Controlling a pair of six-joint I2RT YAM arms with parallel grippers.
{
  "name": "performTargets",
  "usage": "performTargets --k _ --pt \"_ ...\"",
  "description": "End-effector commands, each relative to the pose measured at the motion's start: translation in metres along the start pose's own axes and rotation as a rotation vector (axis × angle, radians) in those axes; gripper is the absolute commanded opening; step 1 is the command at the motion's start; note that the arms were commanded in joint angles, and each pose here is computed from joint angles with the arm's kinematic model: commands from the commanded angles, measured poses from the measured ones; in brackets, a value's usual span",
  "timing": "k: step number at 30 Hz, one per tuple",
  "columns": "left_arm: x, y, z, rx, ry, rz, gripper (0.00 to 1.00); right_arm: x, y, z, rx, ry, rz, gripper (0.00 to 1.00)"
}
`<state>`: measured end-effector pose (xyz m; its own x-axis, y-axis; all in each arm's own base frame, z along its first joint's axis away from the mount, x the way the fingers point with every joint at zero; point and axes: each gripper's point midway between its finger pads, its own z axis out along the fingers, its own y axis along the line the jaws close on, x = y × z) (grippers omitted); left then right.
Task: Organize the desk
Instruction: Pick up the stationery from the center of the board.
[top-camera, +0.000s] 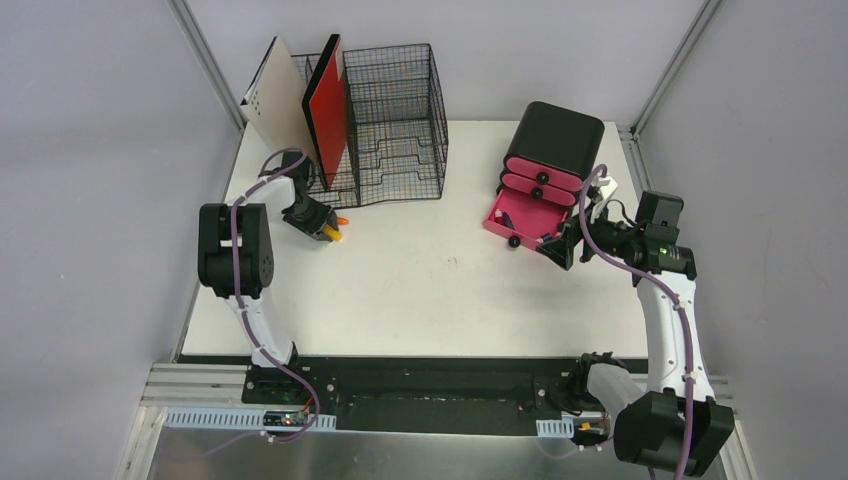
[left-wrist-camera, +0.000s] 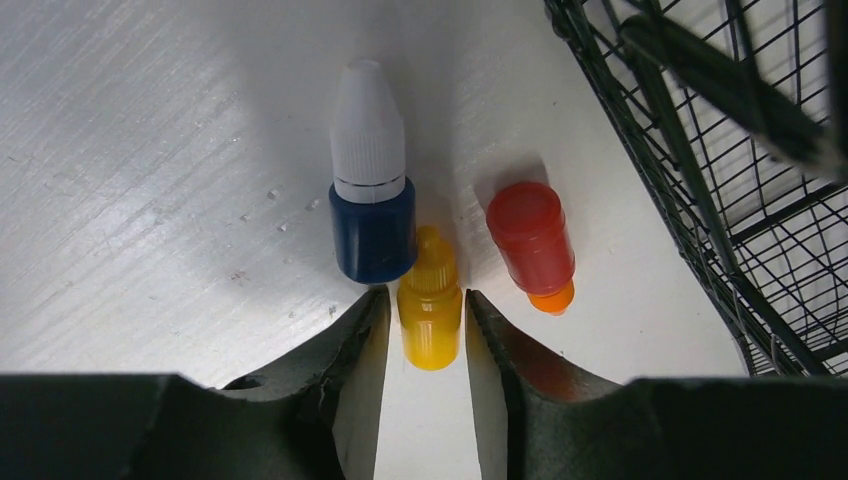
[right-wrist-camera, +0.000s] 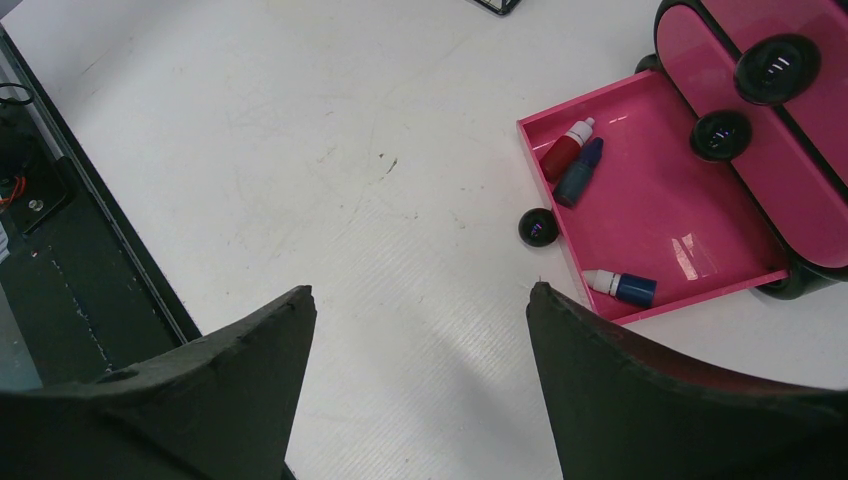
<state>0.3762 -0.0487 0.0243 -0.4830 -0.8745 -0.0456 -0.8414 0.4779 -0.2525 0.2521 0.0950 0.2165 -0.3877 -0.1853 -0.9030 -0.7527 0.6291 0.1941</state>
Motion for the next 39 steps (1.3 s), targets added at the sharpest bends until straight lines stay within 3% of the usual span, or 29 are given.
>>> performTargets --k 1,5,10,15,24,32,39 --pt "-0.002 0.003 0.003 -0.028 -0.008 0.043 0.36 -0.012 0.004 -0.002 -0.017 -0.047 -0.066 0.81" --pt "0.002 0.008 0.007 -0.041 0.009 0.057 0.33 -0.013 0.004 -0.002 -0.018 -0.049 -0.067 0.81" --pt "0.005 0.01 0.007 -0.034 0.02 0.066 0.11 -0.013 0.004 -0.002 -0.017 -0.05 -0.069 0.81" --pt "0.008 0.011 -0.007 -0.004 0.012 0.082 0.01 -0.013 0.005 -0.002 -0.02 -0.051 -0.069 0.81" --pt "0.036 -0.014 -0.054 0.166 0.049 0.233 0.0 -0.012 0.006 -0.002 -0.026 -0.053 -0.064 0.81" --pt "0.078 -0.058 -0.107 0.431 0.083 0.593 0.0 -0.011 0.01 0.001 -0.059 -0.064 -0.048 0.81" --pt "0.177 -0.094 -0.173 0.97 0.233 1.011 0.0 -0.01 0.02 0.007 -0.152 -0.085 0.015 0.81"
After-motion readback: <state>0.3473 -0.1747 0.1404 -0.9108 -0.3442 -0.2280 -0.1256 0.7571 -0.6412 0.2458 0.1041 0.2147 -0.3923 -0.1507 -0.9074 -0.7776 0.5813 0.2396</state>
